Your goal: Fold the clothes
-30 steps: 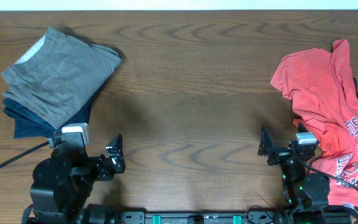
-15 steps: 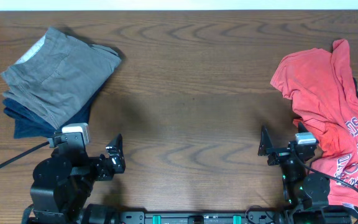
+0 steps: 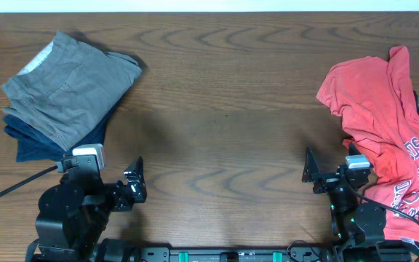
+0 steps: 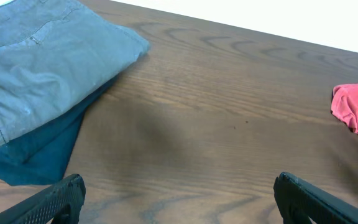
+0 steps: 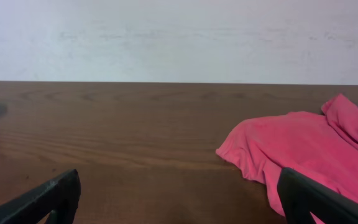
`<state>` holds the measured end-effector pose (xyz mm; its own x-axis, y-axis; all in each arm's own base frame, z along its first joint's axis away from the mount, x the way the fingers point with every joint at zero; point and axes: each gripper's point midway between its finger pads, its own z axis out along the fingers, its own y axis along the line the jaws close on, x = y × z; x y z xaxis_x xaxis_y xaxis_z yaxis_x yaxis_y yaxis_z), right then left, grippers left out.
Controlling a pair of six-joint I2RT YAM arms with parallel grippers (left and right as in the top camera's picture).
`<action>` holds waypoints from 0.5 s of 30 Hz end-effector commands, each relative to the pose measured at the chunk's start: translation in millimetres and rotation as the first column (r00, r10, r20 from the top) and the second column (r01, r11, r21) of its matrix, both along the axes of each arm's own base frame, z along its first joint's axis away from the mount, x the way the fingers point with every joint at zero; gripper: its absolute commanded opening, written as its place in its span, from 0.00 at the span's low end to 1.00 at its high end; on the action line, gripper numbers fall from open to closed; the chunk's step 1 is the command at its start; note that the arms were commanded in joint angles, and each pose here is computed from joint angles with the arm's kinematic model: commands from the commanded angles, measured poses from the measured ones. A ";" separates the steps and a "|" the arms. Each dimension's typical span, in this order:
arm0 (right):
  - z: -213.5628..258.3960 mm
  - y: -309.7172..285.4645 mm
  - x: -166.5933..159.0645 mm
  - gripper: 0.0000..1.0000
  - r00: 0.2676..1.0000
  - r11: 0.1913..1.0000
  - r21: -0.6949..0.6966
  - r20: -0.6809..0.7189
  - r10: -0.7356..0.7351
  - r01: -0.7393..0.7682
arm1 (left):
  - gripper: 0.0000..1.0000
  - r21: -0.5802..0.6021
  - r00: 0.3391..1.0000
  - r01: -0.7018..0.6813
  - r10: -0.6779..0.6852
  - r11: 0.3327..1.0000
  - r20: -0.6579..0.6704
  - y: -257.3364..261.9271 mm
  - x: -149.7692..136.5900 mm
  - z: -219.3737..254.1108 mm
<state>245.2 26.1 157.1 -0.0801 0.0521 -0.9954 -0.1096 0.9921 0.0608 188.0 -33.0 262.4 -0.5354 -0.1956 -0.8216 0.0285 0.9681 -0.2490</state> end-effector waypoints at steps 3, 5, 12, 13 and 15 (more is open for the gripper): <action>0.5 1.8 -0.6 0.99 1.000 1.000 -0.014 0.005 0.011 -0.011 | 0.98 0.019 1.000 -0.005 0.004 1.000 0.005 2.2 0.6 -0.1; 0.4 1.8 -0.6 0.99 1.000 1.000 -0.014 0.005 0.010 -0.010 | 0.98 0.019 1.000 -0.005 0.004 1.000 0.005 2.2 0.6 -0.1; 0.4 1.8 -0.6 0.99 1.000 1.000 -0.014 0.005 0.010 -0.010 | 0.98 0.019 1.000 -0.005 0.005 1.000 0.005 2.3 0.3 -0.4; 0.5 1.8 -0.6 0.99 1.000 1.000 -0.014 0.005 0.011 -0.011 | 0.98 0.018 1.000 -0.006 0.006 1.000 0.006 2.5 0.1 -0.7; 0.5 1.8 -0.6 0.99 1.000 1.000 -0.014 0.005 0.011 -0.011 | 0.98 0.018 1.000 -0.006 0.006 1.000 0.012 2.7 -1.7 -2.0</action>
